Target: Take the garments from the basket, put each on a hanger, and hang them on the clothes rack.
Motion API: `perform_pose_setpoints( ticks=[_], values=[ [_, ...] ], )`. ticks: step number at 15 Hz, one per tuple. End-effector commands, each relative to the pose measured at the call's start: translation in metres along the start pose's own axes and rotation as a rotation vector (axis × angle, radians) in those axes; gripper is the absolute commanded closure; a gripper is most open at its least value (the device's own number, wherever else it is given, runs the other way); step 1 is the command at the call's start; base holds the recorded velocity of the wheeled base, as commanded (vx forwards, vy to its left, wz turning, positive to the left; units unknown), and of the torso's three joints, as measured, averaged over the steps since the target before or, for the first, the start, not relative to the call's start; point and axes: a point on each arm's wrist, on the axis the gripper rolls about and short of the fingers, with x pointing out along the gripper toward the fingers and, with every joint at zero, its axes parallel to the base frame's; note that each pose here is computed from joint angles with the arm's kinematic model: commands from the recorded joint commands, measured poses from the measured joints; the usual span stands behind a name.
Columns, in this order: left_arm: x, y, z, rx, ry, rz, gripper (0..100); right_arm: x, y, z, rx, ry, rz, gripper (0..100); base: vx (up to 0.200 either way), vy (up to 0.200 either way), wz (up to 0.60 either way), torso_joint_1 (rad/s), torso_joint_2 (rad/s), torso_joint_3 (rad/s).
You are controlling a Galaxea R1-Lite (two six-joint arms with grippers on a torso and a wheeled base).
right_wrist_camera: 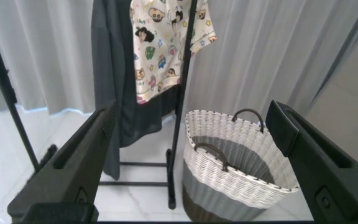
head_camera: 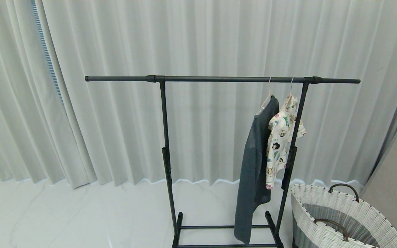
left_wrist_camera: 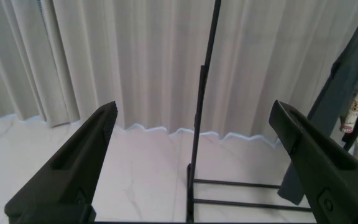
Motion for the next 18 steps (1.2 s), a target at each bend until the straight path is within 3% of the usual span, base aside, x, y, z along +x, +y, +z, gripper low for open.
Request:
perform_pose_setpoints(
  ticks=[1,18],
  values=[
    [0.0000,0.0000,0.0000,-0.001,0.000,0.000,0,-0.0004,0.0000,-0.0001,0.007,-0.005,0.000,0,0.000,0.000,0.00,0.000,0.00,0.000],
    [0.0000,0.0000,0.0000,-0.001,0.000,0.002,0,-0.0004,0.0000,-0.0001,0.007,-0.005,0.000,0,0.000,0.000,0.00,0.000,0.00,0.000]
  ],
)
